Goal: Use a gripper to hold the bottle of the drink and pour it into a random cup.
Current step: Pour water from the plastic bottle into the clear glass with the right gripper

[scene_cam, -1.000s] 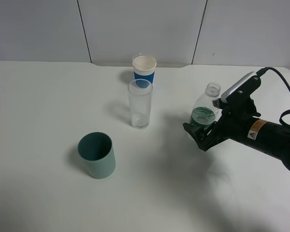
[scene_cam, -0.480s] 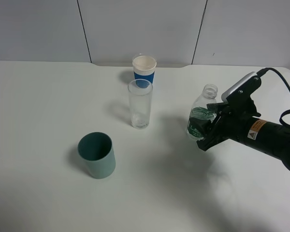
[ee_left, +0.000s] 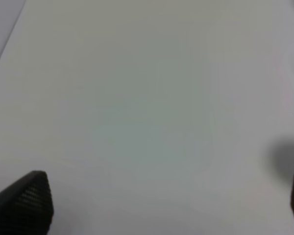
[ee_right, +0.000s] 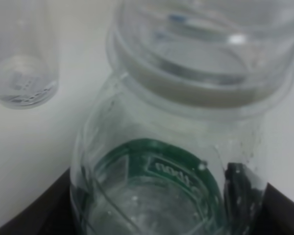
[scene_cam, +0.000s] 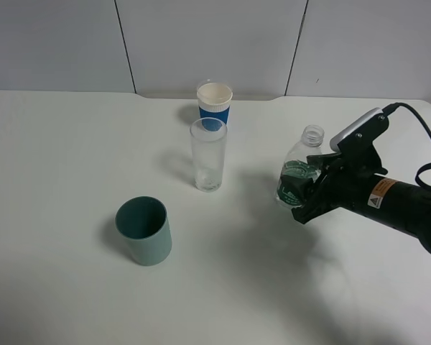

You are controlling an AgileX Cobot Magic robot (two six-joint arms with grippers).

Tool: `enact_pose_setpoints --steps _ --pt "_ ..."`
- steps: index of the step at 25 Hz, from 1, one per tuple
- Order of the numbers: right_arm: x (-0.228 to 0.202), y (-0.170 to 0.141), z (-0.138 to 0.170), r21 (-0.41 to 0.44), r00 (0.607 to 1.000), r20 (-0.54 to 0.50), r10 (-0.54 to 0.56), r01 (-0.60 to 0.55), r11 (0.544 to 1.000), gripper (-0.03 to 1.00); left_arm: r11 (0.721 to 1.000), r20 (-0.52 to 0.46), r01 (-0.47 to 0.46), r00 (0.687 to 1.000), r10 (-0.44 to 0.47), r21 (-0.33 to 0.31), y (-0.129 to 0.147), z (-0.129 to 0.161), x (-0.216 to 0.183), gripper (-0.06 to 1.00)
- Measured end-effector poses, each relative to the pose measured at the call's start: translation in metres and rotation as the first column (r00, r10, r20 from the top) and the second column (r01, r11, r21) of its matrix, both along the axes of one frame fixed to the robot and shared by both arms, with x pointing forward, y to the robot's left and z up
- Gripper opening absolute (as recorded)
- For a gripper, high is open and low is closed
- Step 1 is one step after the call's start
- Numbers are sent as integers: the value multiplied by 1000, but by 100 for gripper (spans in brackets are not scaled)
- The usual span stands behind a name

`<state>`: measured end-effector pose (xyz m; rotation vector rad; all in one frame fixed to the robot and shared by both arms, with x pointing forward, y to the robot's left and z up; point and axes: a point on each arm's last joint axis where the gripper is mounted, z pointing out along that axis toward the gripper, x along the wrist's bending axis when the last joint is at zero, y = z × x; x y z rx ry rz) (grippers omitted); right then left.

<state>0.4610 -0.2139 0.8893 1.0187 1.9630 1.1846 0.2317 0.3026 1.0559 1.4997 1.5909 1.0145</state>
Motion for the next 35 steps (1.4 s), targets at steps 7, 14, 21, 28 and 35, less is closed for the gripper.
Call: enact_pose_setpoints --steps 7,14,21,28,35 --pt "-3 -2 6 -7 999 -38 -11 11 1000 57 1000 0 0 1000 0 0 0 0 0 98" --pt "-9 -5 24 -7 997 -61 -36 36 999 57 1000 0 0 1000 0 0 0 0 0 98" --pt "-15 -8 42 30 998 -43 -54 56 998 57 1000 0 0 1000 0 0 0 0 0 98" --pt "-21 -9 55 45 998 -29 -49 51 998 57 1000 0 0 1000 0 0 0 0 0 98" --pt "-22 -11 73 79 997 -11 -77 78 994 57 1000 0 0 1000 0 0 0 0 0 98"
